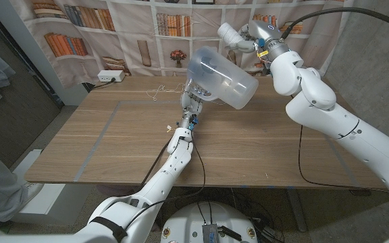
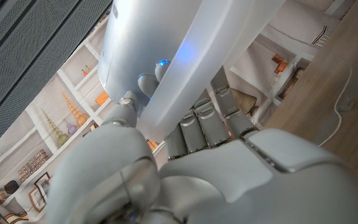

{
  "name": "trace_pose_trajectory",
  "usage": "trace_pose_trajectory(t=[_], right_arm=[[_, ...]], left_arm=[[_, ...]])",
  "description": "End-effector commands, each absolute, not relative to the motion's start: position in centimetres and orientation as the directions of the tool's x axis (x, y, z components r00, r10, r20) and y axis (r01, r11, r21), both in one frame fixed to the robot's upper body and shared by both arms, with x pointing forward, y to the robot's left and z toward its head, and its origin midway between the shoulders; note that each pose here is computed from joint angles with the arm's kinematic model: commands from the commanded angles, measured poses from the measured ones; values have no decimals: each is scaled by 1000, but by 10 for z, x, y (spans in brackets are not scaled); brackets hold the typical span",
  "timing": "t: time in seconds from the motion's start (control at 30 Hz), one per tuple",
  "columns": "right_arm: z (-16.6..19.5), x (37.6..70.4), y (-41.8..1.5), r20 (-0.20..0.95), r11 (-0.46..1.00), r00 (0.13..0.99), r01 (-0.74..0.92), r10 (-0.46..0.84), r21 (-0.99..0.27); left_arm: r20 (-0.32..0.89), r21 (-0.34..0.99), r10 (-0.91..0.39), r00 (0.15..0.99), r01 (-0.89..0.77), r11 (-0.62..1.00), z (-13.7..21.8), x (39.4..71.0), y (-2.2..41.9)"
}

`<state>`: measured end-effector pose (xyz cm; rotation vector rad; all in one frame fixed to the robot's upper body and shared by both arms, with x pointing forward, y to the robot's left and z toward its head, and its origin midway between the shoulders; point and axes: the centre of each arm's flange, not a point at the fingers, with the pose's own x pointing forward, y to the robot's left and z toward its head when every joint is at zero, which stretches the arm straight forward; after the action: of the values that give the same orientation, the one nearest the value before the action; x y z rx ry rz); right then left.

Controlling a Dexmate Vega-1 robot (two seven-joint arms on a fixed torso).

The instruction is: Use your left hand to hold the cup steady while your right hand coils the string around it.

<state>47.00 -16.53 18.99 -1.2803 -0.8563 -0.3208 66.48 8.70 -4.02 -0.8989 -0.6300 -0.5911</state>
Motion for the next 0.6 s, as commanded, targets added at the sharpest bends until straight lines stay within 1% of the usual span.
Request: trace_pose_trajectory(t=[0.03,0.43,0.6], right_arm=[[184,465,-150,697,293,660,633,279,-717],[175,460,-136,685,285,658,623,314,-729],[173,455,-134,675,316,659,596,333,-738]], left_arm=[[702,-547,-246,668,727,415,-40,661,62],[700,-558,-256,666,735,387,-40,656,54],[700,-556,-259,665,736,387,-41,655,54]])
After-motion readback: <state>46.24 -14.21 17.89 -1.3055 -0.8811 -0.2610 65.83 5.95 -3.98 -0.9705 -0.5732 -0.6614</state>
